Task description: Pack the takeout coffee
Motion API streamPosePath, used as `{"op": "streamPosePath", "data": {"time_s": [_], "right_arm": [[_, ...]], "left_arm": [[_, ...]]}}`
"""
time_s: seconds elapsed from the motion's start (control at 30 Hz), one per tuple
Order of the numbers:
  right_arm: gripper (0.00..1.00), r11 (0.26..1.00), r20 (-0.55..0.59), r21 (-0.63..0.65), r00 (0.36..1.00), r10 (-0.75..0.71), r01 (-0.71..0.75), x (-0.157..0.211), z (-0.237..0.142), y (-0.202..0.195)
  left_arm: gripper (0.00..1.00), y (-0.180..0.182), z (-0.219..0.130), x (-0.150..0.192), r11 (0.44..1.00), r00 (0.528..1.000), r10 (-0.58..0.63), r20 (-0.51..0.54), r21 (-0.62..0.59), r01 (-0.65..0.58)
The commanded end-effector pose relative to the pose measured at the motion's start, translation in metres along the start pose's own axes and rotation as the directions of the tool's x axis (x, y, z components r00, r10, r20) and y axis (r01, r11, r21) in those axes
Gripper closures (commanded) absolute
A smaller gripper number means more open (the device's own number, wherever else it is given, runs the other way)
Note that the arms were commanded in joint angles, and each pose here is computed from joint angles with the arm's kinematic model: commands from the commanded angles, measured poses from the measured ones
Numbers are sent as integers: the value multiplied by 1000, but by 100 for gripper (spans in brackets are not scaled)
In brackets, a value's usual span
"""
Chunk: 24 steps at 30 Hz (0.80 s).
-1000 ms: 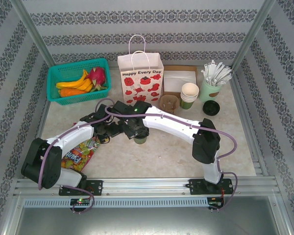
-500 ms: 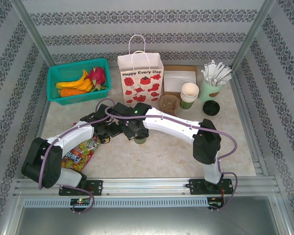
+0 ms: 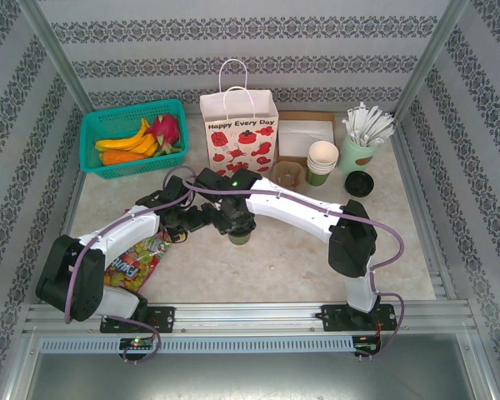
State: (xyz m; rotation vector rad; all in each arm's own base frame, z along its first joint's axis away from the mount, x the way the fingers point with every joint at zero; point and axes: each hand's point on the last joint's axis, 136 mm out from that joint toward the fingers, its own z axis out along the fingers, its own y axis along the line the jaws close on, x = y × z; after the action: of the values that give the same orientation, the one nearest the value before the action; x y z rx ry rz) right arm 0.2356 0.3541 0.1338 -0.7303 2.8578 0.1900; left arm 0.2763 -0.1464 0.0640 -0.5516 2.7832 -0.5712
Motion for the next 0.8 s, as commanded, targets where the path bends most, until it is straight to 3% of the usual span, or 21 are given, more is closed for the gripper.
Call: {"op": "streamPosePath", "data": {"time_s": [0.0, 0.3, 0.37, 0.4, 0.43, 0.6, 0.77], "right_arm": [[67, 1000, 23, -26, 1000, 15, -14, -5, -20, 0], [46, 992, 124, -80, 987, 105, -96, -19, -50, -18], [31, 986, 177, -100, 973, 151, -135, -24, -54, -29], [13, 982, 215, -117, 961, 174, -151, -28, -57, -35], [2, 977, 258, -139, 947, 193, -161, -32, -60, -40], [2, 935, 442, -191, 824, 353, -298, -45, -80, -84], [2, 863, 490, -235, 712, 503, -447, -42, -76, -130]], "left_arm": [[0, -7, -11, -8, 1000, 999, 20, 30, 11, -21], [0, 3, -31, -14, 998, 996, 18, 85, -54, -13], [0, 1, -42, -15, 999, 994, 19, 106, -47, -14], [1, -1, -49, -16, 999, 993, 19, 119, -33, -15], [2, -4, -56, -16, 1000, 991, 14, 130, -13, -12], [12, -22, -87, -3, 997, 992, 1, 123, 82, -11], [23, -43, -111, 21, 995, 996, 57, 72, 72, -62]]}}
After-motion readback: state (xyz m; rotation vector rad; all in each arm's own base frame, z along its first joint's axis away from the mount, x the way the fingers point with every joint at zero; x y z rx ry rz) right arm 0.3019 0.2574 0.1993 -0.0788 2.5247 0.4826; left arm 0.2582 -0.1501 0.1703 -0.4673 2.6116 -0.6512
